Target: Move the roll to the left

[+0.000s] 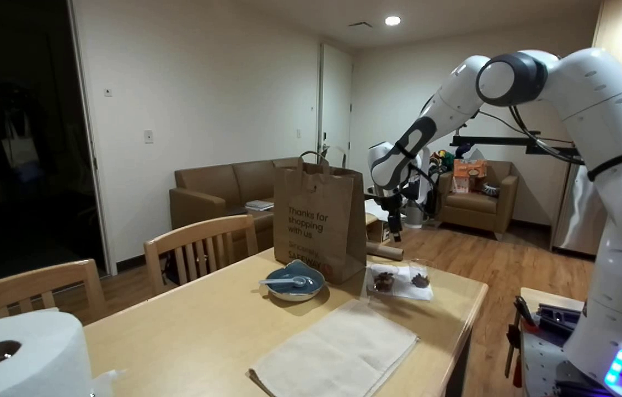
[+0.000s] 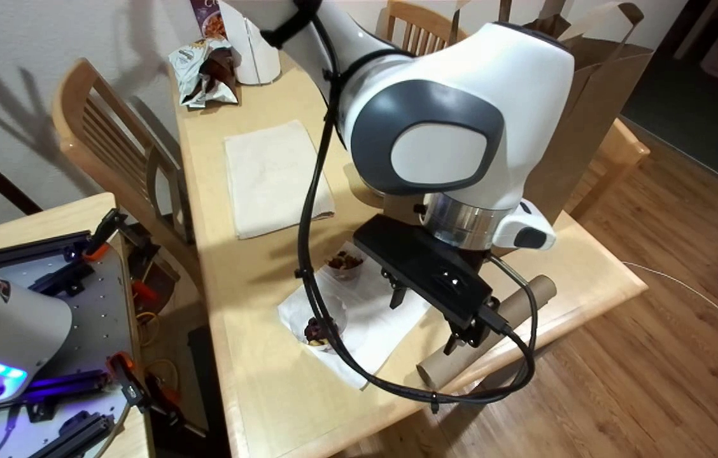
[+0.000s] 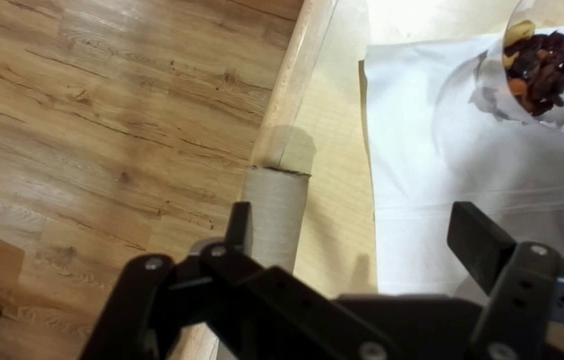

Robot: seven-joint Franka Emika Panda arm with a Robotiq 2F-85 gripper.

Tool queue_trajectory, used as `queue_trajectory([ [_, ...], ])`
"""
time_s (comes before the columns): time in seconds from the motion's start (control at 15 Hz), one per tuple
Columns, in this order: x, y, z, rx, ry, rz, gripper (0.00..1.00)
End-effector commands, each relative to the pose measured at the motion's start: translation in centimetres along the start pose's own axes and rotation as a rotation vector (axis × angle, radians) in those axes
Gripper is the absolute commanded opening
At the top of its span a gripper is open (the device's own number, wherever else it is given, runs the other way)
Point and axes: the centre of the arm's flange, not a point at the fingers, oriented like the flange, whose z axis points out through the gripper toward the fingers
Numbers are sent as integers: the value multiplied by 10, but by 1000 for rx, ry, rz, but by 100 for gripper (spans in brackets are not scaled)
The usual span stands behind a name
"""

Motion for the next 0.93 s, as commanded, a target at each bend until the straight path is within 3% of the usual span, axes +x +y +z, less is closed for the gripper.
queue_trajectory([
  [0.0, 1, 0, 1, 0, -1, 1, 100],
  [0.07, 1, -1, 0, -22, -3, 8, 100],
  [0.2, 8, 4, 0, -158, 41, 62, 100],
  [0.33, 13, 14, 1, -246, 74, 116, 100],
  [0.47, 15, 22, 3, -294, 95, 170, 100],
  [0.87, 15, 35, 32, -89, 77, 190, 100],
])
